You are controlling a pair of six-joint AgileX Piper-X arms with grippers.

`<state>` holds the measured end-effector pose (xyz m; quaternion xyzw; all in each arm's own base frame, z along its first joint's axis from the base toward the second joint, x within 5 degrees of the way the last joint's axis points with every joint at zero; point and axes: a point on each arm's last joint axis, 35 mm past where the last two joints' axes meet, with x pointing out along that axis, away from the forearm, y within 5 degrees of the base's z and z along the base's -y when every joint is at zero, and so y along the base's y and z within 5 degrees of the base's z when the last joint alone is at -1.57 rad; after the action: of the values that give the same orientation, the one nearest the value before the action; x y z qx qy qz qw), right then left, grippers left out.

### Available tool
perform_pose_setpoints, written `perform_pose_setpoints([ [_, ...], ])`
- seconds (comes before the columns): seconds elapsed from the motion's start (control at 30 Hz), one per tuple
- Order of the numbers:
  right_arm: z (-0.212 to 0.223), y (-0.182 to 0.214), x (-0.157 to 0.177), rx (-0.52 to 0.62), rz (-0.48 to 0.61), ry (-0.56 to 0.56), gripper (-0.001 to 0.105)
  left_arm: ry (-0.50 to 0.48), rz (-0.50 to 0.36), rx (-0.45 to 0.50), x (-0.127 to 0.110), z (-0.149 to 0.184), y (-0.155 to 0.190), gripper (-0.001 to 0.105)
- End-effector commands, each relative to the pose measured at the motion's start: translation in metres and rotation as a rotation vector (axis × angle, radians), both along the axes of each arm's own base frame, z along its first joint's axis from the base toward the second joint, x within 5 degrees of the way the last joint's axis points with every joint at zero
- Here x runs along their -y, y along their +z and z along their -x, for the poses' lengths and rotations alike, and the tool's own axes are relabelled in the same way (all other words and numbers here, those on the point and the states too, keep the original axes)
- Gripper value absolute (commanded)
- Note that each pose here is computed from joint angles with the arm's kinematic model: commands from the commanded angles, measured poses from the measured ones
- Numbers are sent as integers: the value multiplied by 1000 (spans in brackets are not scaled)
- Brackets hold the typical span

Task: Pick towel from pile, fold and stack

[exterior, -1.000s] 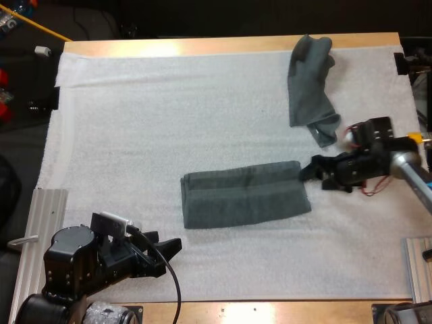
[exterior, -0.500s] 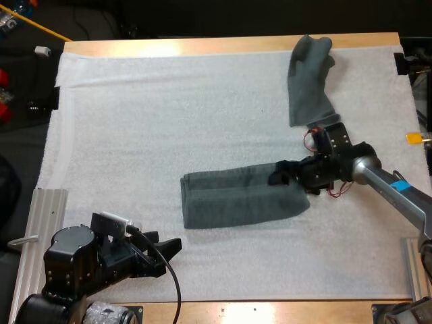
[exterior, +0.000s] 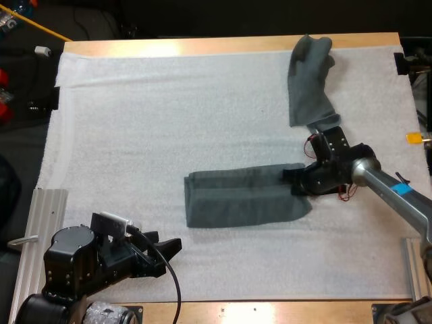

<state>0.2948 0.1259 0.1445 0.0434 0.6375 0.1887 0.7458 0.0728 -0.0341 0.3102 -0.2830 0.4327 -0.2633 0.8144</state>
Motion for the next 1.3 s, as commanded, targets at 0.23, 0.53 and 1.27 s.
perform_pose_setpoints([
  [0.23, 27, 46, 24, 84, 365, 93, 0, 7, -4, 12, 0, 1, 2, 60],
  [0.53, 53, 83, 45, 130, 669, 130, 0, 7, -4, 12, 0, 1, 2, 60],
  [1.27, 59, 81, -43, 124, 16, -104, 0, -26, 26, 7, 1, 1, 3, 60],
])
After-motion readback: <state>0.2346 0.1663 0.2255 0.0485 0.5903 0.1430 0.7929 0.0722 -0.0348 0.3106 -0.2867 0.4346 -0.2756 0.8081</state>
